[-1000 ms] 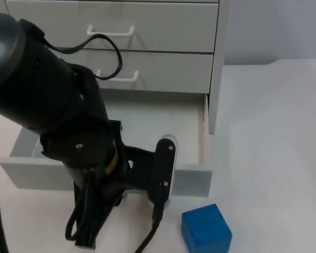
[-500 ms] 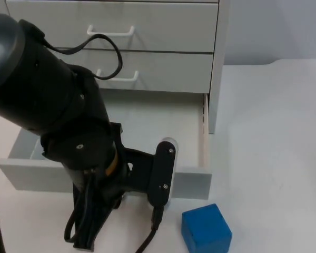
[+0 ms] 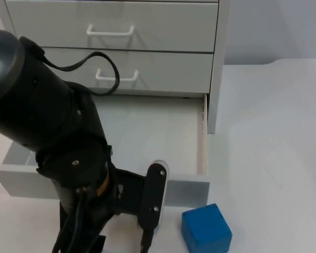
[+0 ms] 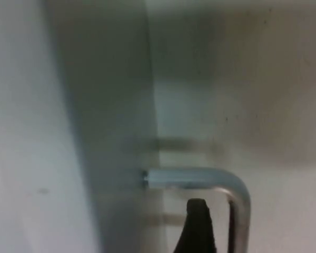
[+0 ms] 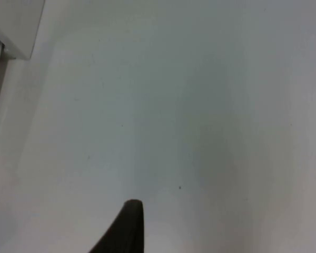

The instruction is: Open the drawer with the left hand, place the block into the drawer with the right hand, then close the drawer with the left hand.

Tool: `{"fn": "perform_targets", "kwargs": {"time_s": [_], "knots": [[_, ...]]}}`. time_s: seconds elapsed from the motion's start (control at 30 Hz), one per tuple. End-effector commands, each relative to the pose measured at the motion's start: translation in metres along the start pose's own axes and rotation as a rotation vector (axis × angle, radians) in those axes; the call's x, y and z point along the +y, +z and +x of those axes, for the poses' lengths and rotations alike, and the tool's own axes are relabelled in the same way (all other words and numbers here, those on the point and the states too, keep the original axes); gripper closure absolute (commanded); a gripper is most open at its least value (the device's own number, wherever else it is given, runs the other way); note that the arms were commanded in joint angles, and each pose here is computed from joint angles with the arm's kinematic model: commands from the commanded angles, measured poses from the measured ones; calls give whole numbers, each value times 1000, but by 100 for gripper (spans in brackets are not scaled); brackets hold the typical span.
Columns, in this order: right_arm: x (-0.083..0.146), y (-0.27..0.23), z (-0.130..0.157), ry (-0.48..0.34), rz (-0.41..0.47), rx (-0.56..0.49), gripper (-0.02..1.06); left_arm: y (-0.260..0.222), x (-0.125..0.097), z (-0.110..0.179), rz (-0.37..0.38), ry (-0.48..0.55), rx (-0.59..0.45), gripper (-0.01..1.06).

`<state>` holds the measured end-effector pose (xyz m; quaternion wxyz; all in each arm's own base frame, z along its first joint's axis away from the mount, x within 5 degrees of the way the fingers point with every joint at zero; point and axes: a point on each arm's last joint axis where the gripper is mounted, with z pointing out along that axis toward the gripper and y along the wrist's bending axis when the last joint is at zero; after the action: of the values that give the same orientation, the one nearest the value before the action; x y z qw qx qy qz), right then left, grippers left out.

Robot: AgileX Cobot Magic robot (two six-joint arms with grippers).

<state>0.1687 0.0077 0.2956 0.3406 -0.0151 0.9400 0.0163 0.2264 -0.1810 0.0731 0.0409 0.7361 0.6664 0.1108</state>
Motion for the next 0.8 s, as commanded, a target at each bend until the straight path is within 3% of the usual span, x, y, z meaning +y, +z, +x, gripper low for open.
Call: {"fn": "perform_targets", "kwargs": {"time_s": [0.0,0.4,0.77], "knots": [[-1,-1,-1,5,4,-8,-1,-2,-5,2,13,-26,7,41],[-1,-1,-1,7,2,-8,-1,-45,9,6,-125,-76,-70,41],[-1,-1,-1,7,2,-6,-1,-127,16,23,-313,-301,-254,41]]}}
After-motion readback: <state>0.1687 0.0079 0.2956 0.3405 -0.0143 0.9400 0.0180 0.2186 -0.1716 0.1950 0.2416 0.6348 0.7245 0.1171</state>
